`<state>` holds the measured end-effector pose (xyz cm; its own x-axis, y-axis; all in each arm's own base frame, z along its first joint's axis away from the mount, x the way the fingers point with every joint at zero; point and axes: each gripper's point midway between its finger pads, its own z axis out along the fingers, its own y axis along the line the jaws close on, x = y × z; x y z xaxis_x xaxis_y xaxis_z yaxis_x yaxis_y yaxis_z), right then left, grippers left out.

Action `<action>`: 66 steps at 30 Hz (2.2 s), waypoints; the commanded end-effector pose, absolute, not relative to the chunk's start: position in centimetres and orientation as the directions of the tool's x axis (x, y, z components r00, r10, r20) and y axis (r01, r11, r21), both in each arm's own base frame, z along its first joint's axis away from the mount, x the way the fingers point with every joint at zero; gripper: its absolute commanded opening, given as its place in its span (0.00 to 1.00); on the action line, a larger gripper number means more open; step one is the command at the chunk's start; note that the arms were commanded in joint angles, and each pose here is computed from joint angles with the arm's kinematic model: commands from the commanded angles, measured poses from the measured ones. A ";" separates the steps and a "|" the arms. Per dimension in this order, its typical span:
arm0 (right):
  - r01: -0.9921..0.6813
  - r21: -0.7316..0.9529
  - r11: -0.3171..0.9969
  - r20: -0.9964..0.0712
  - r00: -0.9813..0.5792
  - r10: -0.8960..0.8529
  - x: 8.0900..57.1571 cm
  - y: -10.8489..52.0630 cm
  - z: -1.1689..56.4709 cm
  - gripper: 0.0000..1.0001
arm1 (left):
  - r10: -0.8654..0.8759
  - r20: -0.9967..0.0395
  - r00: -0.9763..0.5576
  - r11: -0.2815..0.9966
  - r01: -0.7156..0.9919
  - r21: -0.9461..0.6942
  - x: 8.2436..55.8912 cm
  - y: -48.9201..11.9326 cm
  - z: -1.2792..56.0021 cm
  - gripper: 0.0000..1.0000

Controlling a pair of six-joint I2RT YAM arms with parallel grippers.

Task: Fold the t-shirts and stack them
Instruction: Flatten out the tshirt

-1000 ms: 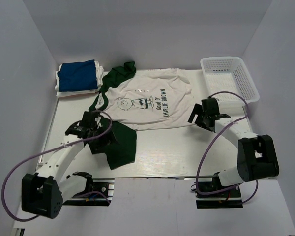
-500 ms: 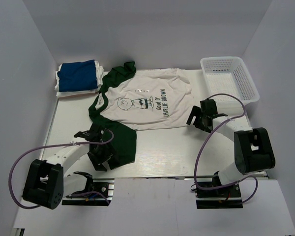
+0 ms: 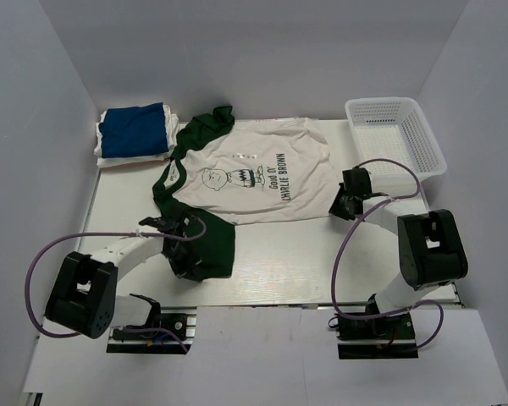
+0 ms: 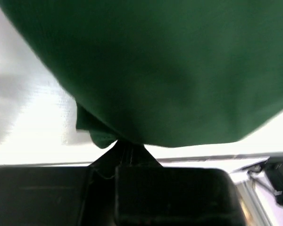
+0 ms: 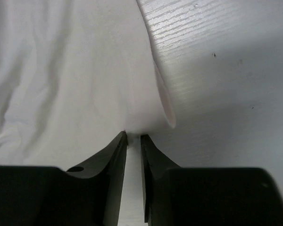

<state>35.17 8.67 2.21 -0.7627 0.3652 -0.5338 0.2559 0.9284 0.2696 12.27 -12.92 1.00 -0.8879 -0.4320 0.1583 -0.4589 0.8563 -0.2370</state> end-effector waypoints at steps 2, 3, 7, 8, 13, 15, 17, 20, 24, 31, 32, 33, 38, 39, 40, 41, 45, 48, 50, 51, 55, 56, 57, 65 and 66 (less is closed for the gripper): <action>0.286 0.249 0.925 -0.560 -0.737 0.379 35.4 7.9 2.1 0.13 | -0.422 -0.141 -0.896 0.887 -0.376 -0.267 18.7 -11.8 4.2 0.00; 0.276 0.245 0.929 -0.573 -0.732 0.368 35.4 7.6 2.4 0.08 | -0.428 -0.203 -0.881 0.881 -0.357 -0.311 20.2 -12.2 6.2 0.00; 0.230 0.239 0.943 -0.645 -0.688 0.331 35.9 7.4 5.8 0.00 | -0.436 -0.337 -0.835 0.868 -0.291 -0.402 22.5 -12.6 11.1 0.00; 0.216 0.240 0.947 -0.652 -0.687 0.322 35.7 7.5 6.4 0.00 | -0.433 -0.367 -0.823 0.866 -0.267 -0.423 23.0 -12.7 12.4 0.00; 0.221 0.217 0.951 -0.643 -0.700 0.310 32.1 6.3 9.2 0.00 | -0.435 -0.352 -0.829 0.836 -0.226 -0.500 21.2 -13.5 15.4 0.00; 0.223 0.219 0.950 -0.639 -0.703 0.312 29.8 5.9 10.3 0.00 | -0.437 -0.290 -0.851 0.816 -0.240 -0.526 19.2 -13.9 16.0 0.00; 0.244 0.188 0.951 -0.580 -0.754 0.308 26.4 5.3 9.5 0.00 | -0.419 -0.196 -0.887 0.787 -0.247 -0.565 16.9 -14.8 16.6 0.00; 0.279 0.149 0.949 -0.486 -0.815 0.316 21.9 4.5 8.6 0.00 | -0.402 -0.099 -0.910 0.760 -0.272 -0.591 14.5 -15.4 17.1 0.00; 0.325 0.097 0.941 -0.352 -0.873 0.338 17.6 4.0 6.0 0.00 | -0.355 0.130 -0.926 0.732 -0.361 -0.578 8.9 -15.7 14.8 0.00; 0.334 0.096 0.938 -0.402 -0.849 0.344 19.4 3.8 6.9 0.00 | -0.246 0.120 -0.962 0.719 -0.264 -0.643 8.9 -16.8 14.8 0.00; 0.314 0.104 0.944 -0.427 -0.843 0.327 20.2 3.9 7.7 0.00 | -0.230 0.023 -0.973 0.742 -0.191 -0.643 10.8 -16.7 15.6 0.00; 0.293 0.141 0.946 -0.510 -0.797 0.323 22.6 4.2 10.3 0.00 | -0.224 -0.060 -0.973 0.754 -0.134 -0.643 12.6 -16.7 16.8 0.00; 0.196 0.223 0.955 -0.693 -0.657 0.296 28.2 5.3 17.4 0.00 | -0.263 -0.559 -0.786 0.783 0.165 -0.600 24.8 -17.6 26.5 0.00; 0.144 0.223 0.964 -0.751 -0.605 0.264 29.8 5.5 20.3 0.00 | -0.296 -0.618 -0.729 0.772 0.198 -0.604 26.3 -17.4 28.8 0.00; 0.125 0.225 0.966 -0.768 -0.588 0.255 30.5 5.8 21.3 0.00 | -0.313 -0.656 -0.687 0.764 0.229 -0.604 27.4 -17.6 30.3 0.00; 0.107 0.209 0.972 -0.783 -0.578 0.232 31.1 5.7 22.1 0.00 | -0.342 -0.729 -0.594 0.781 0.252 -0.572 29.2 -17.0 32.6 0.00; 0.093 0.213 0.973 -0.895 -0.381 0.233 34.5 5.1 30.1 0.00 | -0.390 -0.876 -0.283 0.860 0.228 -0.457 33.3 -13.8 42.9 0.00; 0.034 0.209 0.977 -0.961 -0.179 0.212 36.0 5.1 38.8 0.00 | -0.385 -0.921 -0.063 0.880 0.276 -0.387 33.5 -12.5 51.1 0.00; 0.024 0.184 0.983 -0.979 -0.084 0.185 36.4 4.7 43.7 0.00 | -0.410 -0.905 0.116 0.886 0.285 -0.365 32.5 -10.9 57.6 0.00; 0.029 0.180 0.983 -0.982 -0.057 0.181 36.6 4.5 44.8 0.00 | -0.414 -0.894 0.169 0.889 0.287 -0.357 32.4 -10.5 59.2 0.00; -0.008 0.153 0.988 -0.982 0.114 0.152 35.6 4.2 51.1 0.00 | -0.389 -0.827 0.405 0.906 0.329 -0.265 29.3 -9.0 66.6 0.00; -0.013 0.140 0.990 -0.977 0.162 0.140 35.0 4.0 52.9 0.00 | -0.391 -0.797 0.460 0.907 0.337 -0.251 27.4 -8.2 68.9 0.00; -0.016 0.138 0.990 -0.972 0.189 0.139 34.5 3.8 54.2 0.00 | -0.369 -0.785 0.498 0.918 0.328 -0.223 26.5 -7.8 70.0 0.00; -0.100 0.076 0.992 -0.930 0.352 0.107 29.8 4.1 60.8 0.00 | -0.368 -0.645 0.670 0.925 0.337 -0.177 18.9 -4.9 75.4 0.00; -0.111 0.075 0.991 -0.917 0.384 0.112 28.5 4.0 62.0 0.00 | -0.372 -0.629 0.682 0.924 0.340 -0.177 18.4 -4.7 75.8 0.00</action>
<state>32.54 4.77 56.28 0.2124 0.1277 -0.9688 -0.0902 0.9898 0.1107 22.27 -6.80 72.71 0.5757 -0.3777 -0.7251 0.3620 0.9130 -0.1882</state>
